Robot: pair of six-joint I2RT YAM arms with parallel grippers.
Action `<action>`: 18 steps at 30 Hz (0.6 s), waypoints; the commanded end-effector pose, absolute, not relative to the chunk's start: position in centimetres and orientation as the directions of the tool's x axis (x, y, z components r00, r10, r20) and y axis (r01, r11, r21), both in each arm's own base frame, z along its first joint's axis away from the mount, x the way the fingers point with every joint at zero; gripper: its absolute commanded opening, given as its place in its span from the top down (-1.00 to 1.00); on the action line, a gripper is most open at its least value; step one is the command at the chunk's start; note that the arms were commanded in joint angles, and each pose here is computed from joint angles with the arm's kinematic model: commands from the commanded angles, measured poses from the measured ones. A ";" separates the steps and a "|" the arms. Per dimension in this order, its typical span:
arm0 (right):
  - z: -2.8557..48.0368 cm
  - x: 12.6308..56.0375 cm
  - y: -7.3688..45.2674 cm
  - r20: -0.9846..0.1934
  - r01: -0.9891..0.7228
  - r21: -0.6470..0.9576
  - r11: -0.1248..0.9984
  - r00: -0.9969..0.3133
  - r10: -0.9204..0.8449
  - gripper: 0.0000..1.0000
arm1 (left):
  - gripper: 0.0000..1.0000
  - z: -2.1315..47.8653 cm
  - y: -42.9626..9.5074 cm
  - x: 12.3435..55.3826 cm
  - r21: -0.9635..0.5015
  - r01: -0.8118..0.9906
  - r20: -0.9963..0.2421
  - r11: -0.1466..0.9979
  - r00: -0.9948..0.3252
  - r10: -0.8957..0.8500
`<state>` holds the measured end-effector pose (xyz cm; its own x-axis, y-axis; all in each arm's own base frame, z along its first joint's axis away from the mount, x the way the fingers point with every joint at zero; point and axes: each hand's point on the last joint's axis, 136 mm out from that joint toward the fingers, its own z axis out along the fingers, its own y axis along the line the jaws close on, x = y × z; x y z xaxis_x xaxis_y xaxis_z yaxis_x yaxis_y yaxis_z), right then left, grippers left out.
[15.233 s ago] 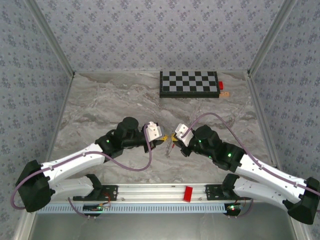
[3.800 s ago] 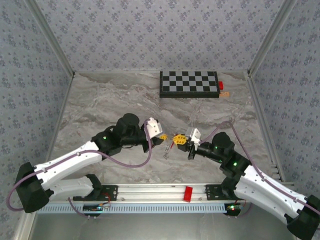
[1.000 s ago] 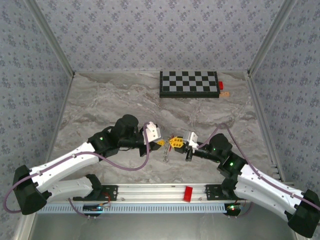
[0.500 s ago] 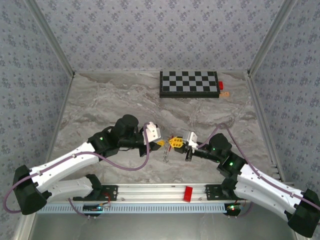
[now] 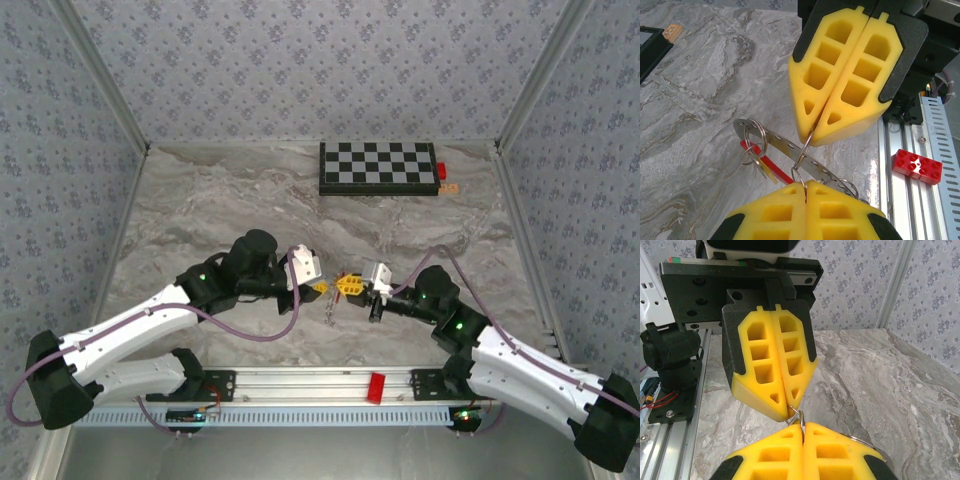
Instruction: Put the keys on the keyring
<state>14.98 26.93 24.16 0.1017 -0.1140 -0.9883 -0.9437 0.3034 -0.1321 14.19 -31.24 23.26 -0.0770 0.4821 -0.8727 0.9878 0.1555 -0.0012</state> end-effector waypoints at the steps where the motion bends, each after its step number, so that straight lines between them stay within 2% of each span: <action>1: 24.7 14.9 27.1 -0.987 -0.943 -0.148 0.297 0.120 -0.111 1.00 | 1.00 26.2 -32.0 13.4 0.022 0.995 -0.911 0.101 -0.021 0.412; 18: 24.5 15.1 27.1 -0.987 -0.941 -0.143 0.305 0.111 -0.118 1.00 | 1.00 26.1 -31.9 13.6 0.028 0.993 -0.909 0.114 -0.022 0.415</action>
<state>14.90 27.09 23.69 0.0902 -0.1265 -0.9879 -0.9474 0.2948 -0.1243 14.25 -31.32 23.50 -0.0721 0.4753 -0.8769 0.9879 0.1552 0.0029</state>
